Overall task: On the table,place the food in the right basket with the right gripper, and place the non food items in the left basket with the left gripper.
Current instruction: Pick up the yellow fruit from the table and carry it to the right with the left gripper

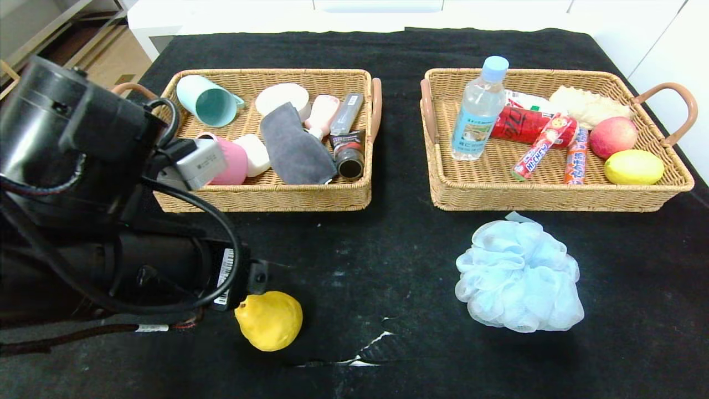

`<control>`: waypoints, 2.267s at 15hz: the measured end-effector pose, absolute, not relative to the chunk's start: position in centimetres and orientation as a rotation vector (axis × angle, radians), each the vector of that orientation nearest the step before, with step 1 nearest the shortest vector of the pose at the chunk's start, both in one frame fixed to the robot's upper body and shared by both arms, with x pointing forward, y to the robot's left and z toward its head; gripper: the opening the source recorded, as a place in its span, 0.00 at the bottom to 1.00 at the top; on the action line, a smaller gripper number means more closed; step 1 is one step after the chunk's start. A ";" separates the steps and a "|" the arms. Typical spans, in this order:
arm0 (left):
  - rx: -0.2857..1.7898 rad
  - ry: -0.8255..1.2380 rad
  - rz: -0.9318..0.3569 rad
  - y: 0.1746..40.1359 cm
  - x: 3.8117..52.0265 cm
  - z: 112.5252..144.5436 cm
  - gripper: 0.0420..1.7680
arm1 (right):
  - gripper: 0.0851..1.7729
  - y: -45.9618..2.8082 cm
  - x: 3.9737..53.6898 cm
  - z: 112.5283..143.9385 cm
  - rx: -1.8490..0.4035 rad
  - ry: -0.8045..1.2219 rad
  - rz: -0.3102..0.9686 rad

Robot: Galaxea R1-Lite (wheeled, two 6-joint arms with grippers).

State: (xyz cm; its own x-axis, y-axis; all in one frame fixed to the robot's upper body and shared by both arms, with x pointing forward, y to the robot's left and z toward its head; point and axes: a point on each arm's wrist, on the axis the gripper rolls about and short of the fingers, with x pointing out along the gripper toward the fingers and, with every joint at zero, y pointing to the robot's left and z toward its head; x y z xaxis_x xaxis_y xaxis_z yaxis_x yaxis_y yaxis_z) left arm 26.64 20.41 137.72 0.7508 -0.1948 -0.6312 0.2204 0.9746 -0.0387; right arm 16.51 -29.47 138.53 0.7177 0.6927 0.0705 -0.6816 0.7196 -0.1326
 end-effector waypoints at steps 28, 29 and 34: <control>0.177 0.925 -0.207 17.6 29.2 130.8 0.68 | 0.96 -29.6 16.3 138.7 -0.099 -0.130 0.757; 0.177 0.925 -0.207 17.6 29.2 130.8 0.68 | 0.96 -29.6 16.3 138.7 -0.099 -0.128 0.757; 0.180 0.927 -0.206 17.6 29.2 130.8 0.67 | 0.96 -29.6 16.3 138.7 -0.099 -0.127 0.757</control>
